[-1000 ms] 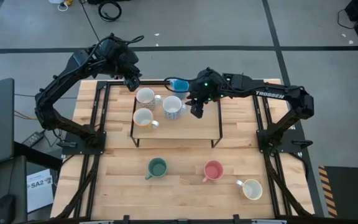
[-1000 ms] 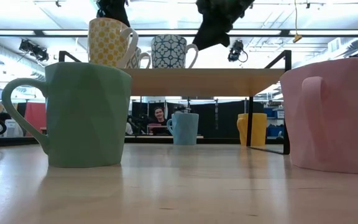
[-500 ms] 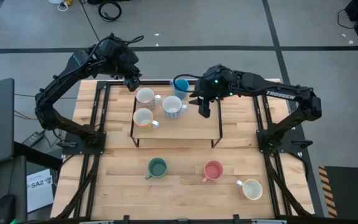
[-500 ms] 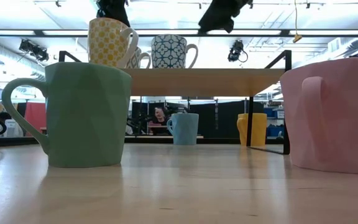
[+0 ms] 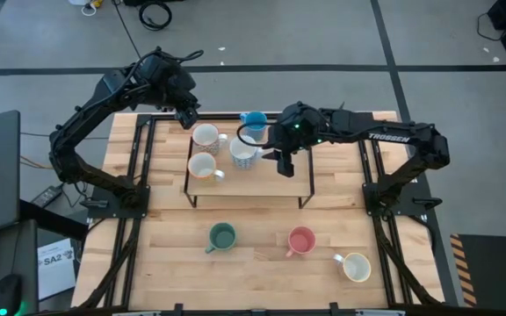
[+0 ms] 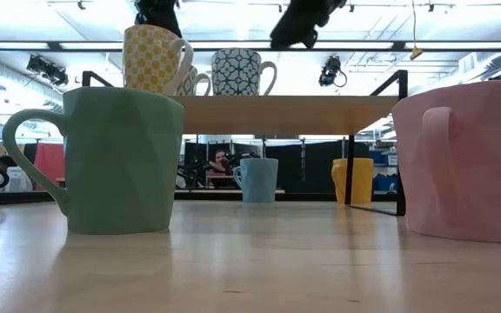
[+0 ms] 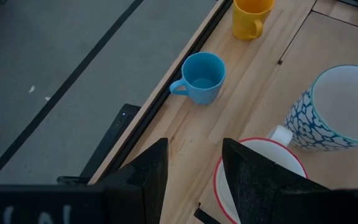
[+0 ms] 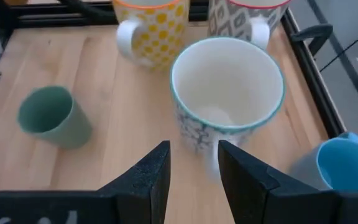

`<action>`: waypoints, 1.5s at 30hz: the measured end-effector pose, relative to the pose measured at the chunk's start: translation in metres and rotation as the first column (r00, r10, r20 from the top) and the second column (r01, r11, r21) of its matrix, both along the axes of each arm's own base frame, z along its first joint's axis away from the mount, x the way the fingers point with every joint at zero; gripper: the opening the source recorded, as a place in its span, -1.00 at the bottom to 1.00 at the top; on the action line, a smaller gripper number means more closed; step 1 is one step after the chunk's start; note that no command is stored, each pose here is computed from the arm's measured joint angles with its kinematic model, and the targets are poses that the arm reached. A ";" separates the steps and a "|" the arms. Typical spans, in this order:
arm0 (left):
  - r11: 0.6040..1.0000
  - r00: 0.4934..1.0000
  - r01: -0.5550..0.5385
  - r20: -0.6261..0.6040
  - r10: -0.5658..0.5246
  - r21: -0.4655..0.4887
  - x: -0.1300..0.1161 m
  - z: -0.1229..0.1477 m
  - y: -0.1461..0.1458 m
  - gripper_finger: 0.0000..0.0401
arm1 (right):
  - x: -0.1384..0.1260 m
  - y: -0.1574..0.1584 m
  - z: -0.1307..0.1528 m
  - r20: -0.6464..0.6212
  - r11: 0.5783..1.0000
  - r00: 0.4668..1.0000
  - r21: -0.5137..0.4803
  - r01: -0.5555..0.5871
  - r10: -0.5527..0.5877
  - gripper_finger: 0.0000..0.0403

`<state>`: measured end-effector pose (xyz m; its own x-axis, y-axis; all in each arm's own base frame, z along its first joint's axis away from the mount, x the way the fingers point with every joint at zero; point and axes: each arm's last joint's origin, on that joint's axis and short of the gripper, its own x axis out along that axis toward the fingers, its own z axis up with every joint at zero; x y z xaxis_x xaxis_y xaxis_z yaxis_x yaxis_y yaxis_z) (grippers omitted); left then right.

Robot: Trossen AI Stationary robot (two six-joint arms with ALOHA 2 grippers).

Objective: Place coffee mugs
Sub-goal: Put the blue patterned mug on the shelf, then put the blue mug on the shelf

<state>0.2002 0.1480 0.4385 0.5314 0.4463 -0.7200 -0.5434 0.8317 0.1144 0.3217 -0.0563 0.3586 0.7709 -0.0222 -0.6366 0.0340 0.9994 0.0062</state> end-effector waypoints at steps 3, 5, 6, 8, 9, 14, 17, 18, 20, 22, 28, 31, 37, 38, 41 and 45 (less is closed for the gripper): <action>1.000 1.000 0.000 -0.003 0.000 -0.002 0.000 0.000 0.000 -0.21 | 0.007 -0.002 -0.008 -0.019 1.000 1.000 -0.001 0.017 -0.017 -0.31; 1.000 1.000 0.000 -0.003 0.000 -0.002 0.000 0.000 0.000 -0.21 | 0.012 -0.003 -0.013 -0.026 1.000 0.999 -0.003 0.021 -0.021 -0.31; 1.000 1.000 0.001 -0.003 -0.001 -0.002 0.000 0.000 0.000 -0.21 | 0.014 -0.004 -0.015 -0.028 1.000 0.999 -0.006 0.021 -0.021 -0.31; 1.000 1.000 0.000 -0.003 0.000 -0.002 0.000 0.000 0.000 -0.21 | 0.019 -0.004 -0.017 -0.022 1.000 1.000 -0.010 0.019 -0.019 -0.31; 1.000 1.000 0.000 -0.003 0.000 -0.002 0.000 0.000 0.000 -0.21 | 0.021 -0.005 -0.018 -0.014 1.000 1.000 -0.011 0.019 -0.019 -0.31; 1.000 1.000 0.000 -0.003 0.000 -0.002 0.000 0.000 0.000 -0.21 | 0.031 -0.007 -0.022 0.027 1.000 0.999 -0.017 0.021 -0.021 -0.31; 1.000 1.000 0.000 -0.003 0.000 -0.002 0.000 0.000 0.000 -0.21 | 0.034 -0.009 -0.023 0.037 1.000 0.999 -0.019 0.023 -0.023 -0.31; 1.000 1.000 0.000 -0.003 0.000 -0.002 0.000 0.000 0.000 -0.21 | 0.035 -0.009 -0.023 0.044 0.999 0.999 -0.018 0.027 -0.027 -0.31; 1.000 1.000 0.001 -0.004 -0.001 -0.002 0.000 0.000 0.000 -0.21 | 0.036 -0.011 -0.024 0.050 0.999 0.998 -0.016 0.033 -0.032 -0.31; 1.000 1.000 0.000 -0.004 0.000 -0.002 0.000 0.000 0.000 -0.21 | 0.036 -0.013 -0.024 0.053 0.999 0.998 -0.016 0.038 -0.037 -0.31; 1.000 1.000 0.000 -0.004 0.000 -0.002 0.000 0.000 0.000 -0.21 | 0.037 -0.013 -0.024 0.058 0.999 0.998 -0.017 0.039 -0.038 -0.31; 1.000 1.000 0.000 -0.004 0.000 -0.002 0.000 0.000 0.000 -0.21 | 0.034 -0.013 -0.022 0.058 0.999 0.998 -0.017 0.039 -0.038 -0.31; 1.000 1.000 0.000 -0.004 0.000 -0.002 0.000 0.000 0.000 -0.21 | 0.023 -0.011 -0.009 0.086 0.999 0.996 -0.021 0.042 -0.040 -0.31; 1.000 1.000 0.000 -0.004 0.000 -0.002 0.000 0.000 0.000 -0.21 | 0.020 -0.012 -0.006 0.092 0.999 0.995 -0.022 0.044 -0.041 -0.31; 1.000 1.000 0.001 -0.004 -0.001 -0.002 0.000 0.000 0.000 -0.21 | 0.009 -0.015 0.005 0.116 0.998 0.992 -0.027 0.060 -0.057 -0.31; 1.000 1.000 0.000 -0.004 0.000 -0.002 0.000 0.000 0.000 -0.21 | -0.007 -0.030 0.018 0.151 0.993 0.983 -0.036 0.115 -0.109 -0.31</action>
